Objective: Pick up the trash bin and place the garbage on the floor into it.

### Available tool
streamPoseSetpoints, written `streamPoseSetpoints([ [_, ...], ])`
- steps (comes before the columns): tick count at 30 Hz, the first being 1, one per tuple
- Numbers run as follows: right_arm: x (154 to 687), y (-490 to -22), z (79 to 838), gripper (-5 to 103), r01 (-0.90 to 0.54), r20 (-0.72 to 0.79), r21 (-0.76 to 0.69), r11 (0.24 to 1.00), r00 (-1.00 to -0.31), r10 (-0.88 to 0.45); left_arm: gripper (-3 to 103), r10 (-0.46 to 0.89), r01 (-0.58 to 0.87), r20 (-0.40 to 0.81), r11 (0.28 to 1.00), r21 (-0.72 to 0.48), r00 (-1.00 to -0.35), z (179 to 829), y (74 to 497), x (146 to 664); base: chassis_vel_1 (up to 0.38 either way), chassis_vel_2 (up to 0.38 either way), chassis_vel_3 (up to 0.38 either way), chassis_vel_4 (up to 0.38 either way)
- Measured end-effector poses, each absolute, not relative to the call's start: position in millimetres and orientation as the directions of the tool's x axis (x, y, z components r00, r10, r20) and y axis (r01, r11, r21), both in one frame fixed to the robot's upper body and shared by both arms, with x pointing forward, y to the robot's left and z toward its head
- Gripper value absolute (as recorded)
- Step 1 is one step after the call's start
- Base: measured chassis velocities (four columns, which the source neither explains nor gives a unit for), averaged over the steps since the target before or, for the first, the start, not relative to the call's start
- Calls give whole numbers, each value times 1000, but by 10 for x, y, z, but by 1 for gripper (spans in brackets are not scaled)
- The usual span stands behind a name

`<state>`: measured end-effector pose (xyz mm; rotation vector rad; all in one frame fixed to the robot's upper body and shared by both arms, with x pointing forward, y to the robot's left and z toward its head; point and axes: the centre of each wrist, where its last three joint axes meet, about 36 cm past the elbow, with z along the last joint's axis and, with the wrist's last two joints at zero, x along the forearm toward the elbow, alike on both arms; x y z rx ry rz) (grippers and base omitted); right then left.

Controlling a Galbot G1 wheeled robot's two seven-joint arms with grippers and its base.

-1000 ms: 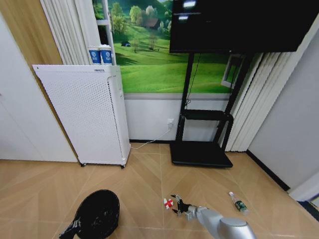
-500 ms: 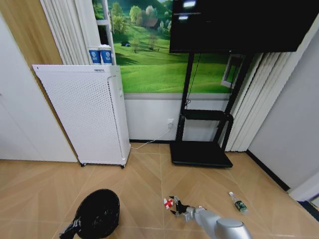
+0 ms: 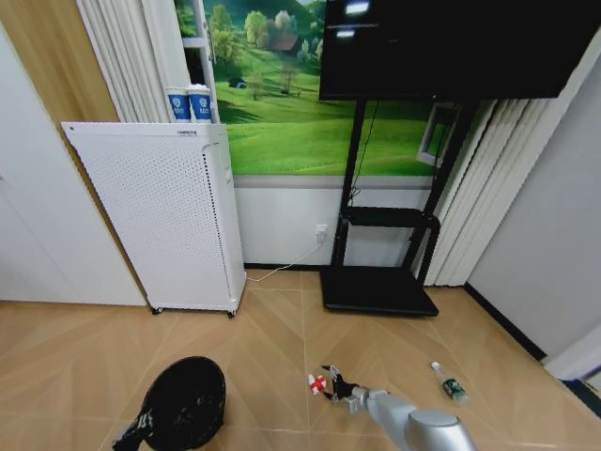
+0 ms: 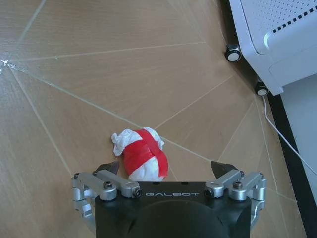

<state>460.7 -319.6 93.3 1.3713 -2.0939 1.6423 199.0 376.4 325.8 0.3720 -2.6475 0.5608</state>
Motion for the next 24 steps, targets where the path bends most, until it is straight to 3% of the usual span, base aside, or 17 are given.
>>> streamPoseSetpoints([
  [24,4470,-2984,818,100,-711,579,-702,38,-601,-551,7,-166,-329,433,883,-335,-886,3253,3751,2022,0,0,0,0],
])
